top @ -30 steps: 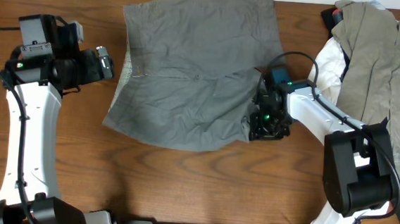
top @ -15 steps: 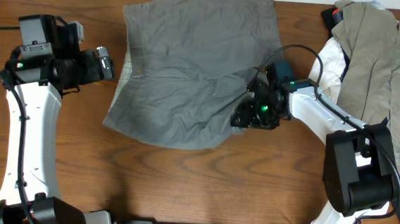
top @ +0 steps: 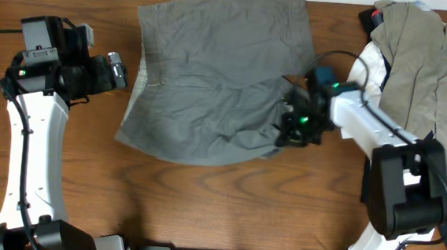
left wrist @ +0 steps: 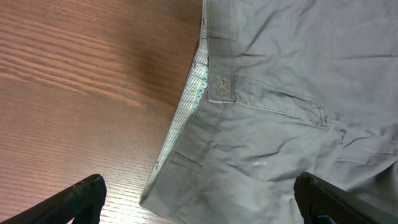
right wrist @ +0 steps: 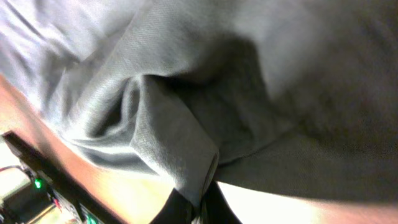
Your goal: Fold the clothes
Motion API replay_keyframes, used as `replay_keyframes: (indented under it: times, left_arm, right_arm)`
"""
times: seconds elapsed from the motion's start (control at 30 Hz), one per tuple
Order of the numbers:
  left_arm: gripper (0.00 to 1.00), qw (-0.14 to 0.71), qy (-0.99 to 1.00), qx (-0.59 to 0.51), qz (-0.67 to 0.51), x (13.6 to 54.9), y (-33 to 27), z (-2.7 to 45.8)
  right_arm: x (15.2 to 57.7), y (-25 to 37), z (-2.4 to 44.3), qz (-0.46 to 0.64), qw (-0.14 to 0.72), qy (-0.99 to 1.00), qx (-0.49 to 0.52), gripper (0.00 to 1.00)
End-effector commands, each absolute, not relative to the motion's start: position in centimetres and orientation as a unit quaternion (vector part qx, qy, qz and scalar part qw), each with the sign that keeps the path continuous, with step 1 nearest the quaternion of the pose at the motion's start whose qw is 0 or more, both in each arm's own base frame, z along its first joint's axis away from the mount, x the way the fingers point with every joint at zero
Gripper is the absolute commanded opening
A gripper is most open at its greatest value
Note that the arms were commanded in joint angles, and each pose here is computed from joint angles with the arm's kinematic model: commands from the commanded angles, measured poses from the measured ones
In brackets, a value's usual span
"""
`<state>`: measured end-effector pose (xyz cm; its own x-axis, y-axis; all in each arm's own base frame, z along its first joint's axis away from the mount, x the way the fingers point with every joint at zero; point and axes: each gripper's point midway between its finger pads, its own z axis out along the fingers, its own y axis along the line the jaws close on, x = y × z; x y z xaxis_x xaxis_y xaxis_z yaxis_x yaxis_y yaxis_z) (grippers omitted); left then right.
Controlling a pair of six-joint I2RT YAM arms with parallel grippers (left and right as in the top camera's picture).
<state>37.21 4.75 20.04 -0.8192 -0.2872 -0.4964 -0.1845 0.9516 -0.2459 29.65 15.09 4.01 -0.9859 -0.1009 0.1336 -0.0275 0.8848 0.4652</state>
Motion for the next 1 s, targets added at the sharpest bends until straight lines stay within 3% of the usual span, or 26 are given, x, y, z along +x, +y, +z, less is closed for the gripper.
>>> replay_keyframes:
  times: [0.0, 0.07, 0.13, 0.17, 0.2, 0.23, 0.3, 0.33, 0.4, 0.57, 0.97]
  left_arm:
    - [0.98, 0.264, 0.952, -0.119, -0.1, 37.2, 4.4, 19.3]
    - [0.98, 0.264, 0.952, -0.119, -0.1, 37.2, 4.4, 19.3]
    - [0.98, 0.264, 0.952, -0.119, -0.1, 37.2, 4.4, 19.3]
    - [0.98, 0.264, 0.952, -0.119, -0.1, 37.2, 4.4, 19.3]
    - [0.98, 0.264, 0.952, -0.119, -0.1, 37.2, 4.4, 19.3]
    - [0.98, 0.264, 0.952, -0.119, -0.1, 37.2, 4.4, 19.3]
    - [0.98, 0.264, 0.952, -0.119, -0.1, 37.2, 4.4, 19.3]
    - [0.98, 0.264, 0.952, -0.119, -0.1, 37.1, 4.4, 19.3]
    - [0.98, 0.264, 0.952, -0.119, -0.1, 37.1, 4.4, 19.3]
    - [0.98, 0.261, 0.953, -0.12, -0.1, 37.0, 4.3, 19.3]
    - [0.98, 0.254, 0.956, -0.112, -0.099, 36.7, 4.3, 19.1]
  right_arm:
    - [33.0, 11.4, 8.8, -0.167, 0.004, -0.981, 0.102, 0.02]
    - [33.6, 10.3, 10.9, -0.134, -0.004, -0.982, 0.134, 0.06]
    - [34.4, 10.1, 12.5, -0.113, -0.02, -0.981, 0.155, 0.19]
    - [34.7, 10.2, 13.1, -0.111, -0.028, -0.98, 0.162, 0.29]
    - [34.9, 10.4, 13.4, -0.107, -0.034, -0.98, 0.166, 0.52]
    - [35.0, 10.5, 13.5, -0.105, -0.036, -0.979, 0.169, 0.64]
    - [34.7, 10.8, 13.5, -0.105, -0.03, -0.979, 0.172, 0.86]
    - [34.3, 10.7, 13.4, -0.102, -0.022, -0.981, 0.164, 0.9]
    - [33.7, 10.3, 13.4, -0.099, -0.004, -0.986, 0.134, 0.9]
    - [31.0, 9.5, 13.5, -0.101, 0.055, -0.989, 0.095, 0.75]
    - [22.5, 11.7, 13.2, -0.145, 0.123, -0.975, 0.117, 0.71]
